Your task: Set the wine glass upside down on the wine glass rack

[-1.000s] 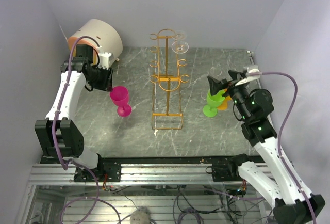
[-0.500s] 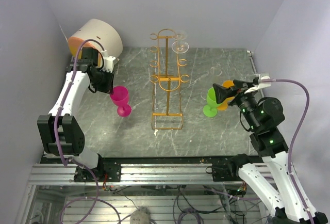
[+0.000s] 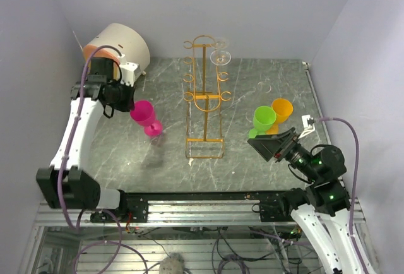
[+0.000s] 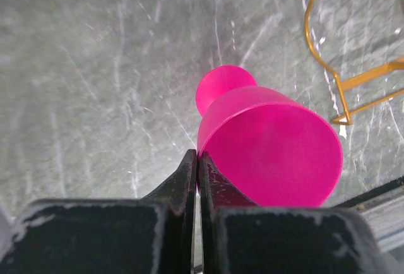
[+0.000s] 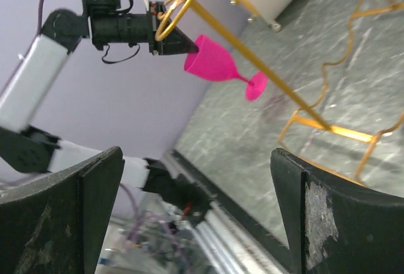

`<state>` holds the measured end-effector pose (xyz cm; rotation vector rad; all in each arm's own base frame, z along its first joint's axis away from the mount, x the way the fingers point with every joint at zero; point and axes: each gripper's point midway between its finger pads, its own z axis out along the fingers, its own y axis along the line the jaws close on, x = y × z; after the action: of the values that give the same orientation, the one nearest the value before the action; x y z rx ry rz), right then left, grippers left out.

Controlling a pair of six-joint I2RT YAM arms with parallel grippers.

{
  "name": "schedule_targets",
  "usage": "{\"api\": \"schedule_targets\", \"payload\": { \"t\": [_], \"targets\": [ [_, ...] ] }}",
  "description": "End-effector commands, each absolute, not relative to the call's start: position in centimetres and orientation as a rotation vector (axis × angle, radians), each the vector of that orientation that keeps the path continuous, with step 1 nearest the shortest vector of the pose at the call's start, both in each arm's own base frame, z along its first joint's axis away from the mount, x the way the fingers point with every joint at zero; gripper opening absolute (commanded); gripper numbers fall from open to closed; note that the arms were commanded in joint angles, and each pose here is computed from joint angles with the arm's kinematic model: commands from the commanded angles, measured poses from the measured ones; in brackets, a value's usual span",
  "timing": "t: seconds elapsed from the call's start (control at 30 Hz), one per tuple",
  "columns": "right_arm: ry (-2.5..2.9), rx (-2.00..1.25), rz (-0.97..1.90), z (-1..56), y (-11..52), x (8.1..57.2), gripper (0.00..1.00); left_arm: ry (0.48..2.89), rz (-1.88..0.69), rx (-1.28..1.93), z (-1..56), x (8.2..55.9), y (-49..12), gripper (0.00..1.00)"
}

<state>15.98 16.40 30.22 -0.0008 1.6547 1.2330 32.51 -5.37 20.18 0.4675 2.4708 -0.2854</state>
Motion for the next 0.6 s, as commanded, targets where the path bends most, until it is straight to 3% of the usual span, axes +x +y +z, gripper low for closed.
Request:
{"api": "schedule_targets", "payload": {
  "t": [0.0,0.17,0.57],
  "targets": [
    [1.663,0.084,1.496,31.4,17.6,13.3,1.00,2.173,-0.170,0.485,29.1,31.4,-5.1,0.07],
    [1.679,0.229,1.666,29.8,18.1,13.3,1.00,1.903,-0.115,0.422,34.2,27.3,-4.6,0.07],
    [1.766,0.575,1.778,28.9,18.2,15.3,0.98,1.640,-0.106,0.324,35.8,21.7,-4.0,0.07]
  ]
}}
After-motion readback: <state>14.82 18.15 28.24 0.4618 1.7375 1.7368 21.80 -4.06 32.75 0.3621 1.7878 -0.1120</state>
